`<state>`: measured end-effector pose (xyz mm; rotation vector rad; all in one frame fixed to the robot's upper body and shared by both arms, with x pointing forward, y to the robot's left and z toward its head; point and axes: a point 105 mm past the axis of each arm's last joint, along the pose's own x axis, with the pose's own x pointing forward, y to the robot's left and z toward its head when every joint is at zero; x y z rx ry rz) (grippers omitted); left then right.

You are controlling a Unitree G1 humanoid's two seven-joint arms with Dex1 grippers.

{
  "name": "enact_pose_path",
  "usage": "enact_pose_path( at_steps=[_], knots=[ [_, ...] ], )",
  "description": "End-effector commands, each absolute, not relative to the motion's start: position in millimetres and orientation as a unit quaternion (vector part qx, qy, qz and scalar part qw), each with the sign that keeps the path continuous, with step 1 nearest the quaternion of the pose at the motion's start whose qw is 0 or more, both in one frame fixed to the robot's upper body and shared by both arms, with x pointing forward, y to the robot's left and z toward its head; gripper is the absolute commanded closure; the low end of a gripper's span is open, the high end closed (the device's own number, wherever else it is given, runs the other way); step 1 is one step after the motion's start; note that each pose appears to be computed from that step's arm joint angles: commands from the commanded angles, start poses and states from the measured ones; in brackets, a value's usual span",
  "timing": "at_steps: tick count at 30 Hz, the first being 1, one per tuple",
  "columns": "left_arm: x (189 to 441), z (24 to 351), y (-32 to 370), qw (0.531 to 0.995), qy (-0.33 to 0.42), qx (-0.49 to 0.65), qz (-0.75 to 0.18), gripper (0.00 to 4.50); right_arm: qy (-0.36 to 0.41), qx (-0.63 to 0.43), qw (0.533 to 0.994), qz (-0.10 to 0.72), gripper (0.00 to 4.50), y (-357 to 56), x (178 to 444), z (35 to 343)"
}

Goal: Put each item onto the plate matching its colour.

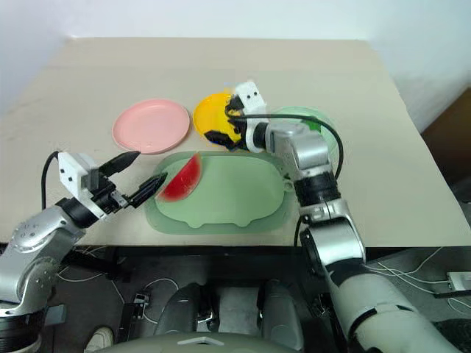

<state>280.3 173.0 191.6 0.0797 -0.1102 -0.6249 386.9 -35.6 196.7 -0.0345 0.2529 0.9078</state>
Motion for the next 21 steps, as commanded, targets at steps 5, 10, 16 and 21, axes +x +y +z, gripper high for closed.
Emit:
enact_pose_path(
  at_steps=[5,10,16,21],
  knots=[
    [301,199,147,0.952,0.010,0.036,-0.304,0.00,0.086,-0.020,0.888,0.452,0.02,-59,341,217],
    [317,194,142,0.958,0.046,0.030,-0.283,0.00,0.056,-0.019,0.887,0.458,0.02,-86,321,224],
    [326,185,138,0.957,0.085,0.023,-0.276,0.00,0.004,-0.027,0.879,0.476,0.02,-100,295,227],
    [327,176,129,0.951,0.114,0.024,-0.286,0.00,-0.020,-0.030,0.867,0.497,0.02,-103,278,223]
  ],
)
